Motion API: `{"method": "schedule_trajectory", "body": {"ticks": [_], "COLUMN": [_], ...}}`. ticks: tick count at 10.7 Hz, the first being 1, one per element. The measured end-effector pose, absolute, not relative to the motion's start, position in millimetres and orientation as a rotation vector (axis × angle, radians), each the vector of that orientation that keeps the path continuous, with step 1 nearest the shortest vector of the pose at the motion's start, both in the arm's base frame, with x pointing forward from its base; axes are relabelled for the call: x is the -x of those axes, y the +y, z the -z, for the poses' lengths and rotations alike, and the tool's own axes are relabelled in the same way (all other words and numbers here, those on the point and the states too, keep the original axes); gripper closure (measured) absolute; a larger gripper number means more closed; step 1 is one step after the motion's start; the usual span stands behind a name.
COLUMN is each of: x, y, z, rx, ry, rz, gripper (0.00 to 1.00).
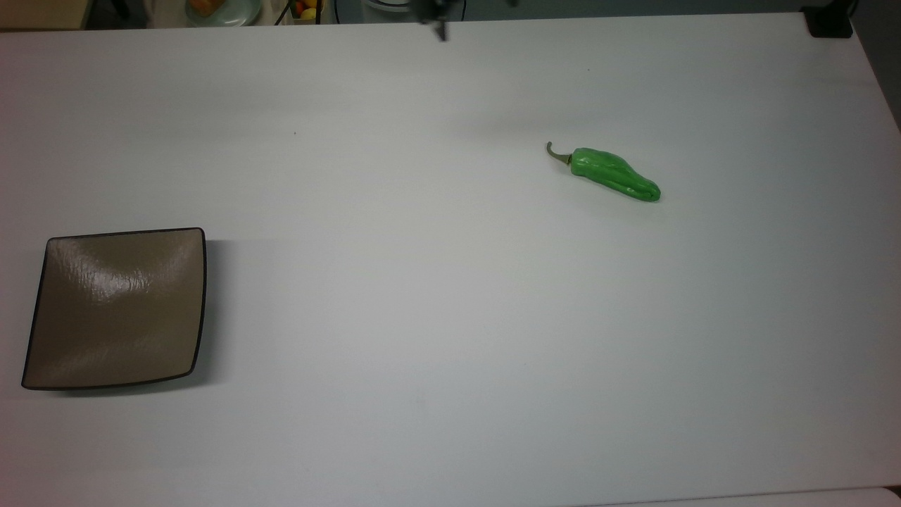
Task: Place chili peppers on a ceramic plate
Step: 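Move the open gripper over the green chili pepper, then lower the gripper and close it around the green chili pepper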
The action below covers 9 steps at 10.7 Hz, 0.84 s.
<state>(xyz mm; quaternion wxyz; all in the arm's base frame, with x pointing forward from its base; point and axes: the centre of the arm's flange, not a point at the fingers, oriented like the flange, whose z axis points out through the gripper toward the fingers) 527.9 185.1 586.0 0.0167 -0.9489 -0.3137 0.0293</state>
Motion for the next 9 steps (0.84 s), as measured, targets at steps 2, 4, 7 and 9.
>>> {"method": "schedule_trajectory", "body": {"ticks": [2, 4, 7, 9], "x": [-517, -515, -532, -536], "y": [233, 266, 306, 333], "z": [-566, -534, -469, -429], "rx": [2.895, 2.844, 2.786, 2.749], "ry": [-1.106, -1.183, -1.232, -1.266], "rz": [-0.149, -0.229, -0.162, -0.121], "gripper": [0.0, 0.0, 0.0, 0.0]}}
